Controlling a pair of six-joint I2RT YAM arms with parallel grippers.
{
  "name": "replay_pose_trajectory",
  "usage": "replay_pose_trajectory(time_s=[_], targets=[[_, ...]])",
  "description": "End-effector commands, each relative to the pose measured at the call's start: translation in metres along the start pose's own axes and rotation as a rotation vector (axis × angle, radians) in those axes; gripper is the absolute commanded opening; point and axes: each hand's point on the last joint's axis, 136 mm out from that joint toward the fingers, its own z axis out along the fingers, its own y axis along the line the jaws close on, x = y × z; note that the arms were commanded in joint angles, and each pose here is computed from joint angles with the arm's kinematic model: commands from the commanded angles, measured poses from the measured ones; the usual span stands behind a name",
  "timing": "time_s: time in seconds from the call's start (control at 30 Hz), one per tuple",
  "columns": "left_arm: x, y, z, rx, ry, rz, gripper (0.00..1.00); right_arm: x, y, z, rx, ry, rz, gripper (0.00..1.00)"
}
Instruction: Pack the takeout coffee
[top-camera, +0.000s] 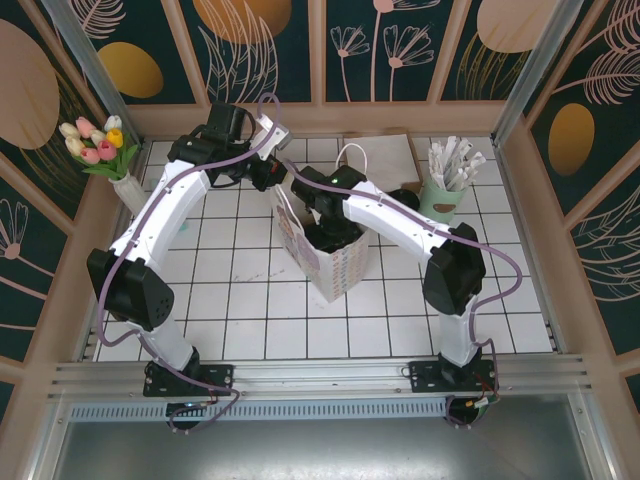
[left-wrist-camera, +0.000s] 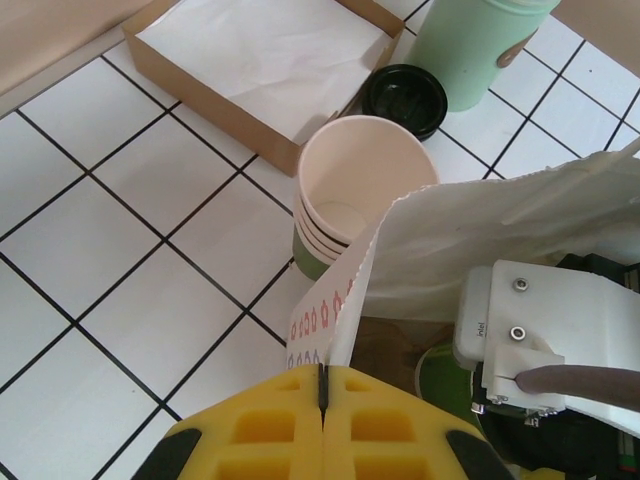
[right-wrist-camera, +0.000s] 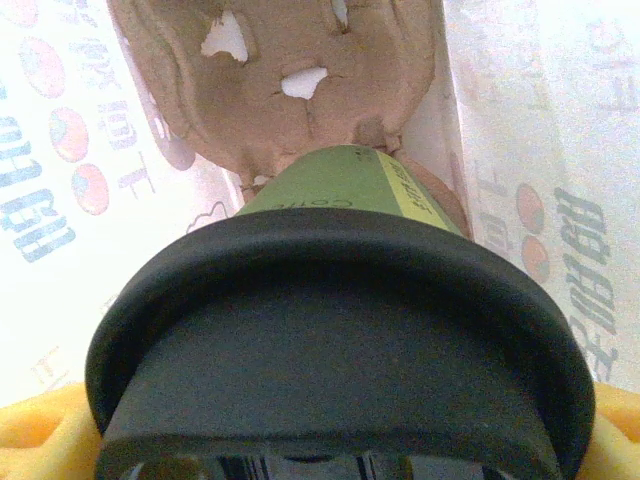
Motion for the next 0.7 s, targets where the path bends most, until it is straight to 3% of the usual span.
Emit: replay_pose_trajectory(time_s=[0.0,0.1,0.37,0.53,0.67], targets=[[-0.008,0.008,-0.003,-0.04,-0.038,-0.001,0.0,0.013,-0.013,0.004,0.051,0.058,0.004,0.72],[-0.008,0.009,0.0,-0.041,-0.045,-0.014,0.0,0.003,-0.017,0.005,0.084,0.018,0.017,0.71],[-0.009,0.006,0.003,-0.018,-0.063,-0.018,0.0,-0.013,0.003,-0.028,-0.027,-0.069,0.012,0.71],[-0.011,0.008,-0.002,-0.052,-0.1,0.005,0.0,-0.008,0.001,-0.023,-0.023,-0.052,0.01,0.72],[-0.007,0.009,-0.002,-0.056,-0.065,0.011,0.0,-0.001,-0.003,-0.011,-0.006,-0.019,0.011,0.71]])
